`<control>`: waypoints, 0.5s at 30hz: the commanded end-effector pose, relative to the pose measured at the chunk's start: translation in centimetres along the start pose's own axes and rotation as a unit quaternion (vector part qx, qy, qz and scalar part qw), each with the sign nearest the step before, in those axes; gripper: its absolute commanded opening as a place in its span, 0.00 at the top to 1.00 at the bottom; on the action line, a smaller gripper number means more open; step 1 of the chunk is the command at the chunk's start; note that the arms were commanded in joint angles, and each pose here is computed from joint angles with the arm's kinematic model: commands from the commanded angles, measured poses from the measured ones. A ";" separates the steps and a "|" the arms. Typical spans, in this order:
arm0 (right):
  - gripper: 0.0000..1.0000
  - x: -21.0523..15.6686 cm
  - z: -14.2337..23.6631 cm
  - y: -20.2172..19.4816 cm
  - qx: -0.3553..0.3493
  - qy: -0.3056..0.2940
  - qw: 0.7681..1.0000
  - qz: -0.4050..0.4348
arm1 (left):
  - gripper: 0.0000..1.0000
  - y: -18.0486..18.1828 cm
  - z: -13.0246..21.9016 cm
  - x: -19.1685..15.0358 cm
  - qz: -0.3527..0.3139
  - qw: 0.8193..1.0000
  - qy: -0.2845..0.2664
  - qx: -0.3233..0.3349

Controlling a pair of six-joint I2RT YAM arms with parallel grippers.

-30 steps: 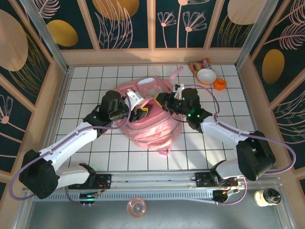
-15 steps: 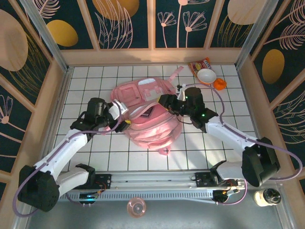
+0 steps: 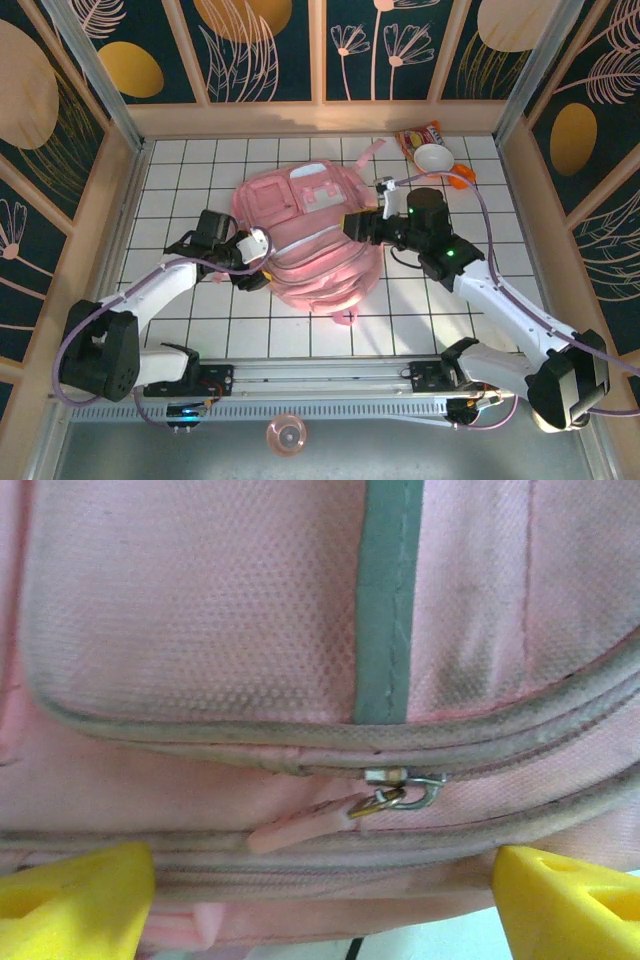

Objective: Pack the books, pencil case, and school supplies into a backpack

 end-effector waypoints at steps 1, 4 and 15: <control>0.43 -2.2 -0.6 0.9 0.020 0.044 0.991 0.125 | 0.17 -1.5 0.4 1.5 -0.019 0.998 -0.038 -0.055; 0.42 -3.9 -1.3 1.8 0.031 0.071 0.971 0.224 | 0.27 -2.1 0.7 2.1 -0.016 0.996 -0.058 -0.073; 0.42 -7.0 -3.3 3.2 0.053 0.096 0.865 0.490 | 0.47 -2.1 0.8 2.1 -0.021 0.995 -0.077 -0.058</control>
Point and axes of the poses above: each hand's point on the last joint's axis, 136 mm out from that joint toward the fingers, its own z axis back along the fingers, its own y axis along the line the jaws close on, x = y × z, the point moved 2 cm from there along z, back along the fingers, and after that the axes turned 12 degrees about z, right-handed, at the moved point
